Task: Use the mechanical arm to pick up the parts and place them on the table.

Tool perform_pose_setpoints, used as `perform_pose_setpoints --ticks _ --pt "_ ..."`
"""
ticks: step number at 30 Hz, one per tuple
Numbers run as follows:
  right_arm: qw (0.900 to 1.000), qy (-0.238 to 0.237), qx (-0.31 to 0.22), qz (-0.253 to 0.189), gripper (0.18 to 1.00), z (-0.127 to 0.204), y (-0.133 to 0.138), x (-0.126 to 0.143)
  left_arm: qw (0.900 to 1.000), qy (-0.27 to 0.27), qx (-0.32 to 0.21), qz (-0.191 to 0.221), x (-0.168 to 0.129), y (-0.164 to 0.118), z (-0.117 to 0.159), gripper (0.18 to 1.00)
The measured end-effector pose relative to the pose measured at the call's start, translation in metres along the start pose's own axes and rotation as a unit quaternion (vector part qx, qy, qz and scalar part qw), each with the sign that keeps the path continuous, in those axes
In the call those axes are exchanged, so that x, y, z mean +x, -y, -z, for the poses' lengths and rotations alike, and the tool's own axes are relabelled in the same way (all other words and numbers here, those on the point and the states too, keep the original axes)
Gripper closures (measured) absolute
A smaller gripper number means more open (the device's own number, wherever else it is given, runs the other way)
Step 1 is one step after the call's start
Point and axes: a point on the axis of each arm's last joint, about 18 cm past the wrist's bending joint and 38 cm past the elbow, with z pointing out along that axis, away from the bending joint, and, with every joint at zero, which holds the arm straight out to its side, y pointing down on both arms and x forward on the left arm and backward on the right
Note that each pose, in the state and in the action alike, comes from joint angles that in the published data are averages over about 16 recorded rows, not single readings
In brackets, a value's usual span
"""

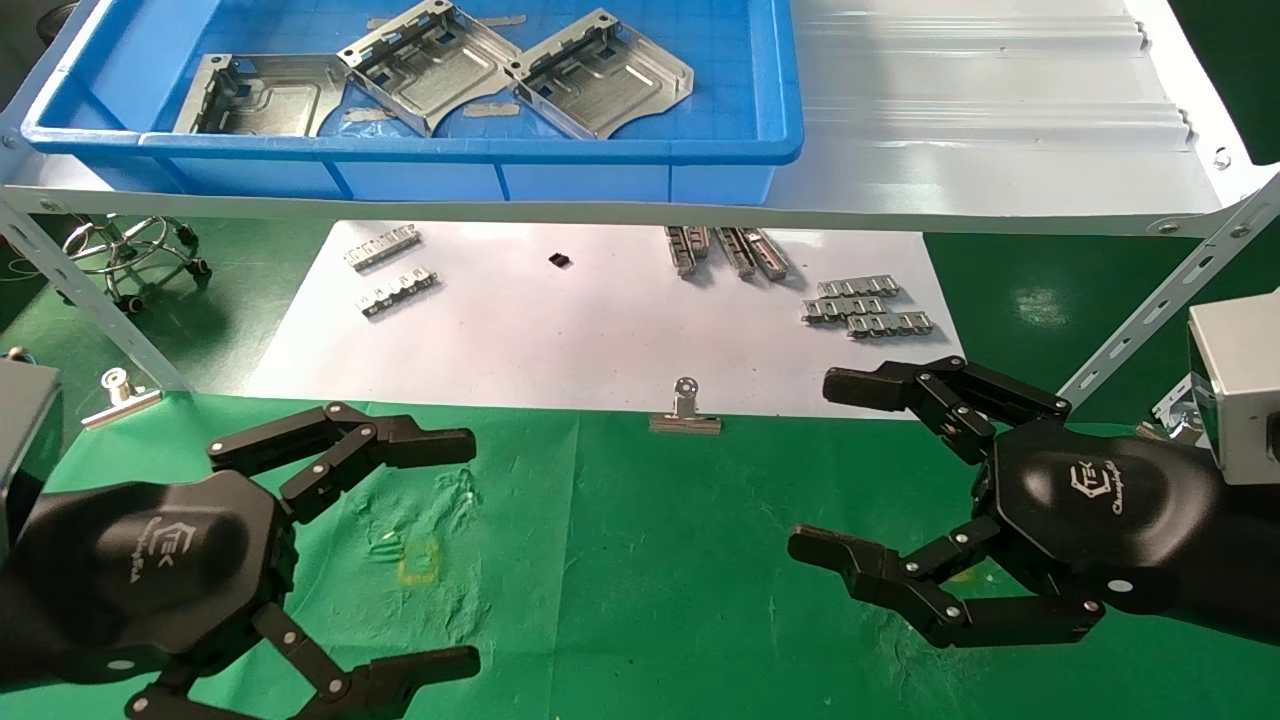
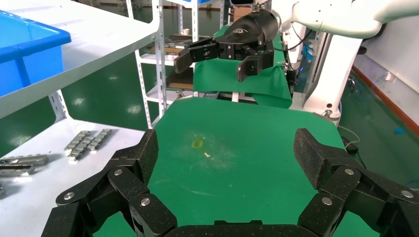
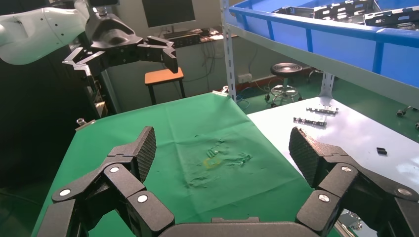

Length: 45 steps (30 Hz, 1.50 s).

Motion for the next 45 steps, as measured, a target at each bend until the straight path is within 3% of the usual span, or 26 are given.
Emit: perform_pose_setpoints --ticks 30,36,45 --pt "1.0 0.0 0.0 0.0 0.21 0.0 0.0 0.0 0.9999 0.013 0.004 0.001 -0.013 -0.007 -0.01 0.183" --pt "1.0 0.0 0.0 0.0 0.265 0.0 0.0 0.0 0.9994 0.032 0.012 -0.003 -0.032 -0.011 -0.021 0.183" --pt "1.0 0.0 0.0 0.0 0.426 0.0 0.0 0.0 0.9965 0.071 0.038 -0.022 -0.068 0.0 -0.036 0.183"
